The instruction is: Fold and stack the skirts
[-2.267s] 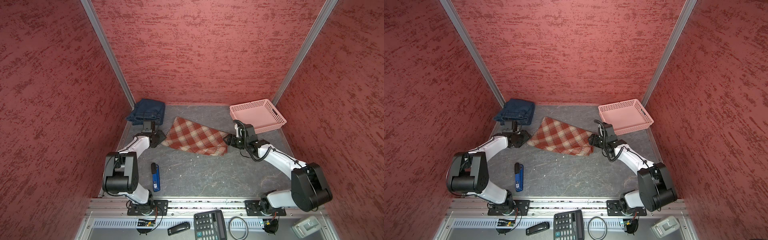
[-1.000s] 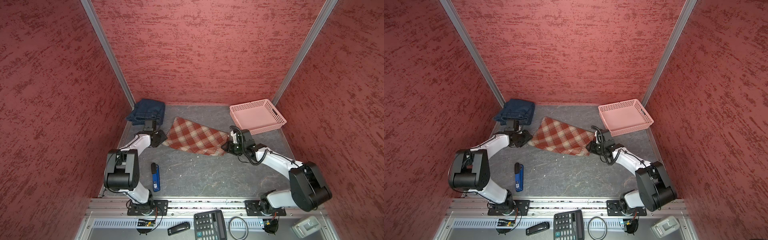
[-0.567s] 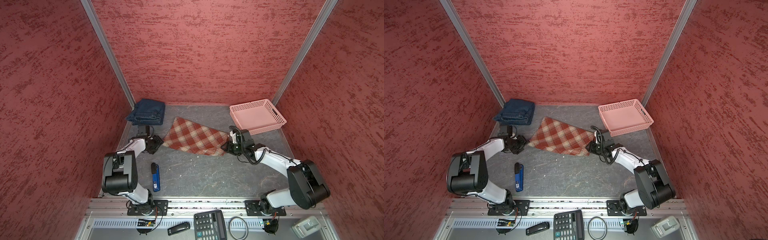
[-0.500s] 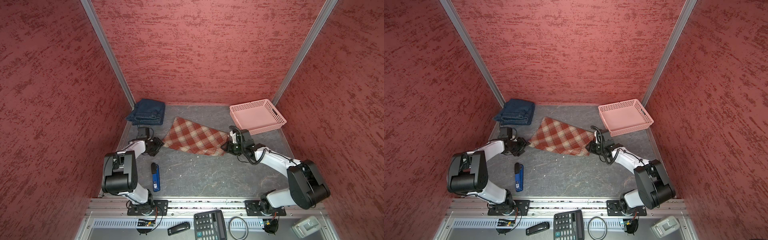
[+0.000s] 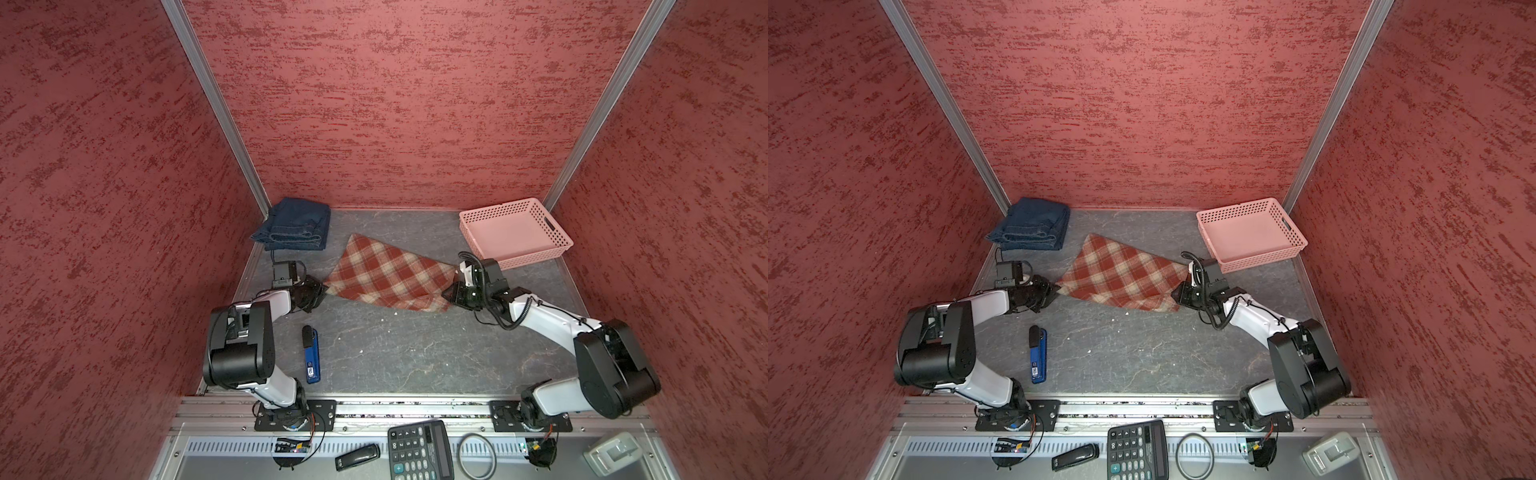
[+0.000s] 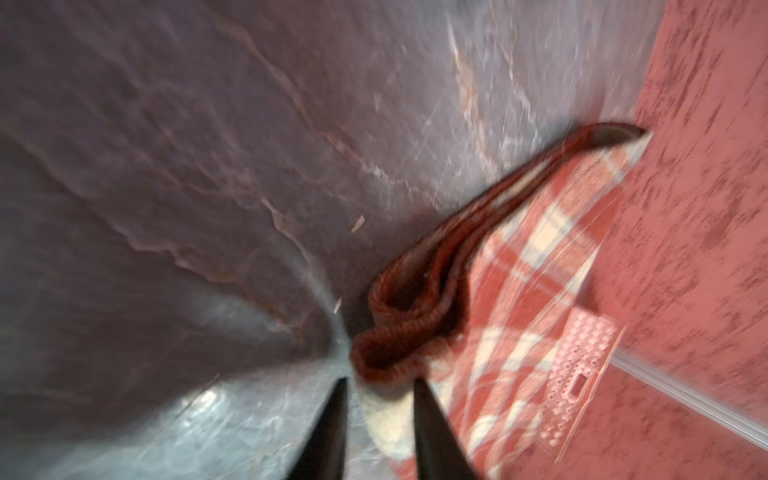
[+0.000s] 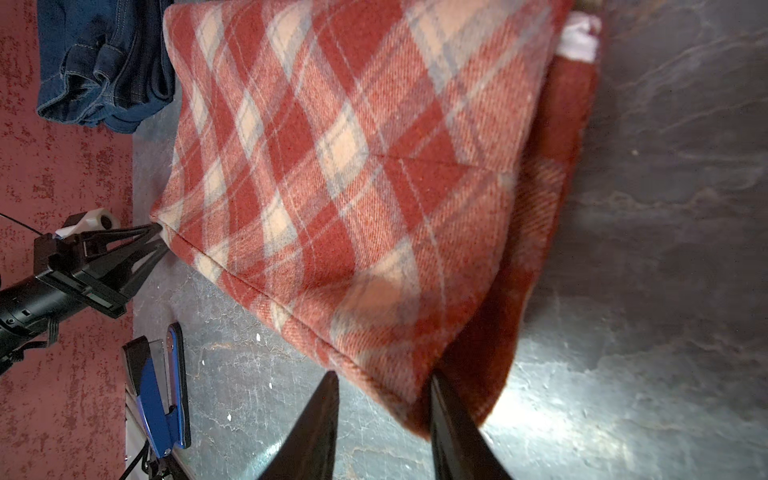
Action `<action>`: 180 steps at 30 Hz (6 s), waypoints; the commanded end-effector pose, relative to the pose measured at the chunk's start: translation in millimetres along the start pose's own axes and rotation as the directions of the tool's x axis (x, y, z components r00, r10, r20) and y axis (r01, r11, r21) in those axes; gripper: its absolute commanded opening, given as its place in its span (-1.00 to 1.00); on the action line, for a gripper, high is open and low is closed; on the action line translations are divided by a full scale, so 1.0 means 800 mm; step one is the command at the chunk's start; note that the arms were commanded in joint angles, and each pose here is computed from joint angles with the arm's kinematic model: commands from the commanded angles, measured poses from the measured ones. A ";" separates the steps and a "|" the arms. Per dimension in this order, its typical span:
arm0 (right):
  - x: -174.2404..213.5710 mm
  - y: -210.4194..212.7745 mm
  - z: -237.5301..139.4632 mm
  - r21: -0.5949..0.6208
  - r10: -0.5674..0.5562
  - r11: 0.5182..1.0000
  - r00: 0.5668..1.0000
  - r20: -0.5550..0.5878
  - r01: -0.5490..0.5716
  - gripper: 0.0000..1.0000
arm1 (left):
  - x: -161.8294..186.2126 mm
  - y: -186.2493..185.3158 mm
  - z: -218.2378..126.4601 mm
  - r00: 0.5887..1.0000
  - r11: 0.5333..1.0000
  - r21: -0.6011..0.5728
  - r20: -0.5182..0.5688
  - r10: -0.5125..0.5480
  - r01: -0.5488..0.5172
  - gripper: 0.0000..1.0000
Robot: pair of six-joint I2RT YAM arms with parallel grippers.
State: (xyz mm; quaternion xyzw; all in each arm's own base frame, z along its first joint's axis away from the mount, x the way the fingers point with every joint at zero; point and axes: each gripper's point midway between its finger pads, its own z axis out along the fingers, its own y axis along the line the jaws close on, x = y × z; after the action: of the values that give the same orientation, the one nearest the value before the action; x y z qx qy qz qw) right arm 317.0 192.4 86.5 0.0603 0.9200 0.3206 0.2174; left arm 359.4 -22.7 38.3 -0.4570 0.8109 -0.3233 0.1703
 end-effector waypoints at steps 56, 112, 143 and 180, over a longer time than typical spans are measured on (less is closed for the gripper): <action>-0.364 0.076 -0.060 0.017 -0.102 0.994 0.876 0.472 0.106 -1.00 | -0.110 -0.391 -0.039 0.827 0.819 0.208 0.328 0.456 -0.534 -1.00; -0.196 -0.033 -0.016 0.162 -0.100 0.985 0.959 0.266 0.058 -1.00 | -0.007 -0.166 0.010 0.882 0.885 -0.002 0.088 0.463 -0.465 -1.00; -0.130 -0.090 0.018 0.228 -0.021 0.974 0.986 0.168 -0.018 -1.00 | 0.018 -0.126 -0.006 0.885 0.887 -0.050 0.061 0.461 -0.459 -1.00; -0.212 0.002 -0.063 0.156 -0.110 0.986 0.940 0.322 0.062 -1.00 | 0.041 -0.159 -0.072 0.847 0.854 -0.044 0.115 0.519 -0.518 -1.00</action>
State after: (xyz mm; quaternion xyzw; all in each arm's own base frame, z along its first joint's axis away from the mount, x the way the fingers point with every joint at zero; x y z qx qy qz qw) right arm 447.6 126.8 144.6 0.0969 0.9041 0.2380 0.3414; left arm 402.0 -82.0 154.5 -0.2489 0.8885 -0.2481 0.2950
